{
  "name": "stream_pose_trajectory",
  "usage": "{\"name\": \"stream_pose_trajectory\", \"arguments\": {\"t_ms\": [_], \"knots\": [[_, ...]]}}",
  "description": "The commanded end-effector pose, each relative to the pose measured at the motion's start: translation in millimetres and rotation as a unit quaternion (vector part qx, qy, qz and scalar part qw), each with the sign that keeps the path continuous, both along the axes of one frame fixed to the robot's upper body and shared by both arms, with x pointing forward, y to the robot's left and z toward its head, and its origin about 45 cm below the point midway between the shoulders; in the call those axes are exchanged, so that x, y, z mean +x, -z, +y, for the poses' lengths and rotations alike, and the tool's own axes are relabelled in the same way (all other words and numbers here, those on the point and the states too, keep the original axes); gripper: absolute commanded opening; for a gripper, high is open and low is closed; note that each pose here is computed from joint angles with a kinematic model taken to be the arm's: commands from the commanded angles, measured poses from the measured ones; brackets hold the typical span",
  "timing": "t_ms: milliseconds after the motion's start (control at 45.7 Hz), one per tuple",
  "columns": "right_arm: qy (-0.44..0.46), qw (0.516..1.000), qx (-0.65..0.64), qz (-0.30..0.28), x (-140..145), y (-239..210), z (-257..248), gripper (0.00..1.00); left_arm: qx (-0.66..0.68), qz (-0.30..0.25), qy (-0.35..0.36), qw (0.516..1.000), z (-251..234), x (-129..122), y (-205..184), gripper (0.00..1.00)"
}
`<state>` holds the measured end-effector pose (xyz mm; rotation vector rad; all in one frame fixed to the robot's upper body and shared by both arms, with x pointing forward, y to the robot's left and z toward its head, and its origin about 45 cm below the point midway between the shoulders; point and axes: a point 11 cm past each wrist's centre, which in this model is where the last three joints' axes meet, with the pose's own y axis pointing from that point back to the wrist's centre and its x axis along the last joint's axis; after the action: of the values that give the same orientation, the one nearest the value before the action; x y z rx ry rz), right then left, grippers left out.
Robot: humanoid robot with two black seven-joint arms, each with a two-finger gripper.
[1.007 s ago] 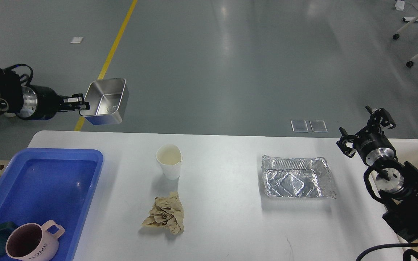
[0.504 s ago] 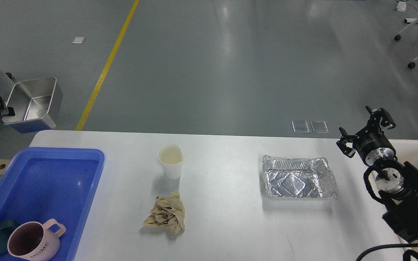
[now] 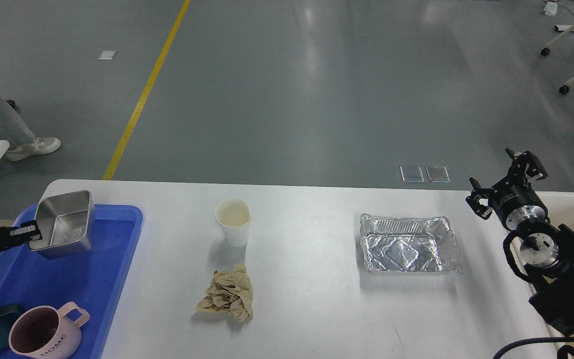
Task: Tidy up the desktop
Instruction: 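Lift the steel tray with the left gripper and carry it over the bin, then lower the steel tray into the blue bin and release it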
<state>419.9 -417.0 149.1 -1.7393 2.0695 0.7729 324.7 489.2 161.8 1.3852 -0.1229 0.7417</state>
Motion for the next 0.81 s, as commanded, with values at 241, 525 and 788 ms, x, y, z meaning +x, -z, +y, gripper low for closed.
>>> {"name": "stream_pose_trajectory", "arguments": {"t_ms": [241,525,788], "knots": [[0.002,1.0,-0.001,0.005,-4,4,-3,1.0,0.025,-0.012,-0.023,0.999,7,-2,27,0.0],[0.001,1.0,-0.001,0.005,-4,4,-2,1.0,0.039,-0.012,-0.041,0.998,3,-4,64,0.0],[0.001,1.0,-0.001,0.004,-3,3,-2,1.0,0.035,-0.025,-0.039,0.998,-9,1,71,0.02]]}}
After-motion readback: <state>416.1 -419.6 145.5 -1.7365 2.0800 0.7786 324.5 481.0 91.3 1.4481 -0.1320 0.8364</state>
